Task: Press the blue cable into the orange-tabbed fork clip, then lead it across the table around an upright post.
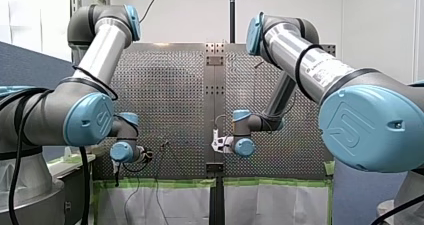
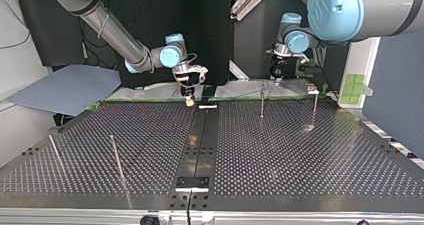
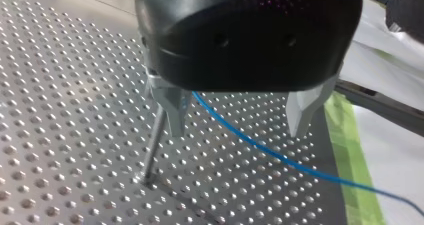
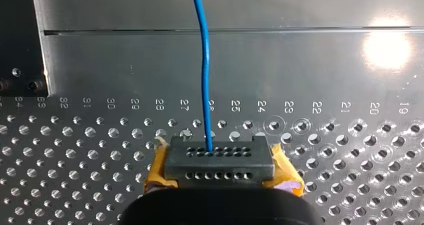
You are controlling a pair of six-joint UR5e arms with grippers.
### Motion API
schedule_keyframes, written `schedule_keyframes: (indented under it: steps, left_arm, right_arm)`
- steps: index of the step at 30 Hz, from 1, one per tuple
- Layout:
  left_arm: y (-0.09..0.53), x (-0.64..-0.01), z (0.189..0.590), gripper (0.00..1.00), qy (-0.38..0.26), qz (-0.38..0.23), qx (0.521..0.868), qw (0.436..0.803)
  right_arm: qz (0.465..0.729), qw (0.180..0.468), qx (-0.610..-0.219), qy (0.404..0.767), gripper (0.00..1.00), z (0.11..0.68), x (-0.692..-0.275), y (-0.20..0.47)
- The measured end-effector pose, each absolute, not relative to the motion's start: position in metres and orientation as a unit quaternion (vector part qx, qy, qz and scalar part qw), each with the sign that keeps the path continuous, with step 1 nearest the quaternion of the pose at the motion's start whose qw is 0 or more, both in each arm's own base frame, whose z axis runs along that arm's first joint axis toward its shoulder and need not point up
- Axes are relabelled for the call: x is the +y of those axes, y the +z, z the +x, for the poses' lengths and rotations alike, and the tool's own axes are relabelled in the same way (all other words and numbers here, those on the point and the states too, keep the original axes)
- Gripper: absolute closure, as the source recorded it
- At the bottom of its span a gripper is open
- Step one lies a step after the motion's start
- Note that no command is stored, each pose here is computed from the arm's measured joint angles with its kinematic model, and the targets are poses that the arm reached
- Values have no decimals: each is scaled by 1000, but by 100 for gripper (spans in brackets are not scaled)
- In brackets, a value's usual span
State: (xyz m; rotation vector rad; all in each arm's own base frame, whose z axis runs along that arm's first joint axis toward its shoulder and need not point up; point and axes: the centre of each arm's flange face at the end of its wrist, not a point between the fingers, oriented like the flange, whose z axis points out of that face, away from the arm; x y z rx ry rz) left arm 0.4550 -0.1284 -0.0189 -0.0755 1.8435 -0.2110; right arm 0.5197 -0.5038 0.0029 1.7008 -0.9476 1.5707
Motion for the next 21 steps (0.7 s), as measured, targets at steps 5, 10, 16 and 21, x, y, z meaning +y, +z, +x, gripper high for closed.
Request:
schedule_keyframes:
  steps: [5, 10, 16, 21]
  left_arm:
    - [-5, -132, 443, 0, -95, -26, 790, 605]
    - [11, -137, 443, 0, -100, -13, 781, 617]
    - [13, -143, 441, 0, -98, 5, 783, 614]
    - [12, -149, 436, 0, -96, 15, 790, 605]
  right_arm:
    - [646, 315, -359, 596, 100, 520, -504, 3]
    - [646, 314, -360, 595, 100, 520, -504, 3]
    - [647, 314, -360, 594, 100, 519, -503, 2]
    - [649, 313, -361, 592, 100, 519, -503, 2]
